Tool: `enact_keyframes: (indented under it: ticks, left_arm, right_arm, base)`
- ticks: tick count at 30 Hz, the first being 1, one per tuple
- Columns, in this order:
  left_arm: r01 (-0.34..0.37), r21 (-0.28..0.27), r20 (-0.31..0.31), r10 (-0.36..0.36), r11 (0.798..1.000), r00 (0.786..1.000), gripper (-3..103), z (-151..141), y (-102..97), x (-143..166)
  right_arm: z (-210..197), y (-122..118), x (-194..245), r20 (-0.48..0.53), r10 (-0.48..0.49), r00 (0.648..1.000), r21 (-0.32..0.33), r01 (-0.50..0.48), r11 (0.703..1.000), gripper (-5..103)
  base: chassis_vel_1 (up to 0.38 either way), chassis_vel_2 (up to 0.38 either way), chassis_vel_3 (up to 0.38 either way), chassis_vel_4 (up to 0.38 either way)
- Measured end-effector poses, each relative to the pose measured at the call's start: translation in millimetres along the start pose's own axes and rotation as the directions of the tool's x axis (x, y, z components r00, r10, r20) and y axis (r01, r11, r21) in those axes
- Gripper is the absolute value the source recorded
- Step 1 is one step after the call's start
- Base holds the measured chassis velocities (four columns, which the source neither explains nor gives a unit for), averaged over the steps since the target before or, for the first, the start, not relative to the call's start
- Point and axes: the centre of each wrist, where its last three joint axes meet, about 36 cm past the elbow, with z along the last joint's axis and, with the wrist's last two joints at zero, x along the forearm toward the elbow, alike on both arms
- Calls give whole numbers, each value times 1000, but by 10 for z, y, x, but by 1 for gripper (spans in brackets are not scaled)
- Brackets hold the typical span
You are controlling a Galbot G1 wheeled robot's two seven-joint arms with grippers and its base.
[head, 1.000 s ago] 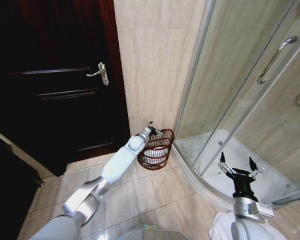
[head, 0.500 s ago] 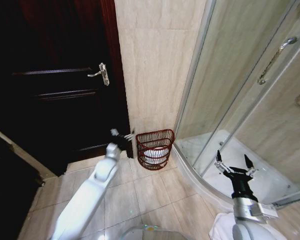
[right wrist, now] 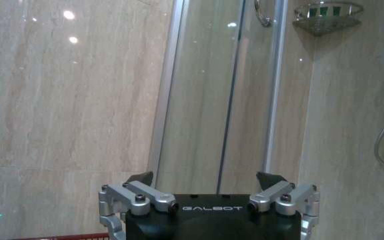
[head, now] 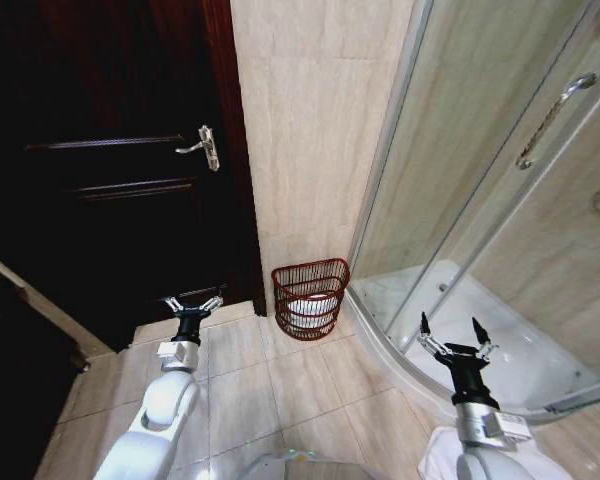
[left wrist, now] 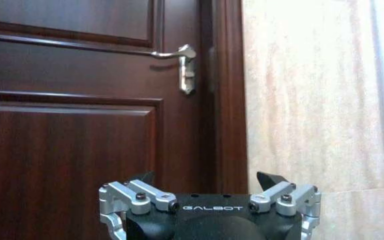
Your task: Discard the used towel into the hamper.
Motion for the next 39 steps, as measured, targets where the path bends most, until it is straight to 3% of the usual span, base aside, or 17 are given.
enact_keyframes:
  ticks: [10,12,18,29,39]
  left_arm:
    - [1,11,-9,0,1000,1000,100,123,-65,-52]
    - [13,-7,-16,-13,1000,1000,100,141,47,-132]
    - [1,-2,-31,-1,1000,1000,100,132,181,-98]
    - [-34,-14,-40,34,999,999,100,127,195,61]
    - [-57,-9,-24,57,998,998,100,165,103,73]
  right_arm:
    - [116,80,-59,5,-43,999,-23,43,999,100]
    - [321,143,-49,-10,-114,993,-42,113,993,100]
    - [515,244,-74,10,-141,990,-65,141,988,100]
    - [413,530,13,-23,-93,995,-45,92,995,100]
    - [364,582,31,-23,-57,998,-49,55,997,100]
  base:
    - [0,0,0,0]
    - [0,0,0,0]
    - [0,0,0,0]
    - [0,0,0,0]
    - [0,0,0,0]
